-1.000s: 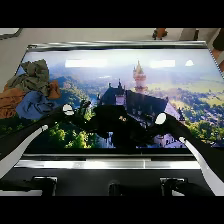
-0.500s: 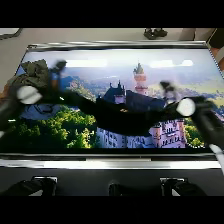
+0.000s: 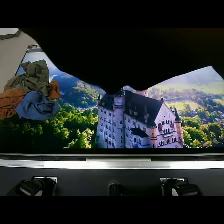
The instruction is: Fold the shirts.
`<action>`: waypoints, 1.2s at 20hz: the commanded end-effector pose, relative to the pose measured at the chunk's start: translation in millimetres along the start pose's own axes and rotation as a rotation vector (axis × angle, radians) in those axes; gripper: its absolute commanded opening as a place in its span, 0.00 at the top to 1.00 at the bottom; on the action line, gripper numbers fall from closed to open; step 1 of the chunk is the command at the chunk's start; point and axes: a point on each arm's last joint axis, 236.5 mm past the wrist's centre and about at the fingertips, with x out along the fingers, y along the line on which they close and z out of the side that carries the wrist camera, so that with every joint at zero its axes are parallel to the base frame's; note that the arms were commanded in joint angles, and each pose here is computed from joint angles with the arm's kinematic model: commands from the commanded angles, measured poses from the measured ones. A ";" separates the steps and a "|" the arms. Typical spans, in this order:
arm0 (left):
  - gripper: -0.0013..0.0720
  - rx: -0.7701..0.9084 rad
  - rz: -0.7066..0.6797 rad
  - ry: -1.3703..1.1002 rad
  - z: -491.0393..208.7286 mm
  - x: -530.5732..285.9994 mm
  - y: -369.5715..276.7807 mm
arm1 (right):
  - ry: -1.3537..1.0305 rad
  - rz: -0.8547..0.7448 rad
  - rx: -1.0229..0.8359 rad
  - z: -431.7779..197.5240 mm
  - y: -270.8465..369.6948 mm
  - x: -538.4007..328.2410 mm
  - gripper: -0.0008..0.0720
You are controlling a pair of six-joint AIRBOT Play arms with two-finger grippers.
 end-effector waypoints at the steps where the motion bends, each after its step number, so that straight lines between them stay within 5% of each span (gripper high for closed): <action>1: 0.94 0.062 0.051 0.047 -4.7 -14.4 9.6 | 0.092 -0.022 0.009 -15.9 -5.1 -21.8 0.93; 6: 0.94 0.199 0.353 0.446 -108.8 14.4 96.9 | 0.969 -0.136 -0.038 -209.8 -31.1 -43.8 0.93; 10: 0.94 0.218 0.473 0.764 -237.2 47.7 167.2 | 1.447 0.015 0.047 -354.5 -2.5 -46.8 0.93; 13: 0.94 0.154 0.501 0.978 -351.9 64.3 210.5 | 1.380 0.029 0.183 -447.0 5.4 14.1 0.93; 17: 0.94 0.070 0.490 1.214 -463.7 67.4 227.5 | 1.087 -0.066 0.264 -492.4 -15.6 120.8 0.93; 21: 0.94 -0.082 0.457 1.379 -532.3 52.8 212.8 | 1.122 -0.164 0.501 -540.5 -10.9 132.4 0.92; 22: 0.94 -0.111 0.448 1.390 -539.7 52.7 208.8 | 1.144 -0.170 0.531 -548.7 -8.4 130.2 0.85; 24: 0.94 -0.122 0.446 1.400 -544.8 51.8 207.9 | 1.165 -0.158 0.528 -547.1 -6.3 128.0 0.36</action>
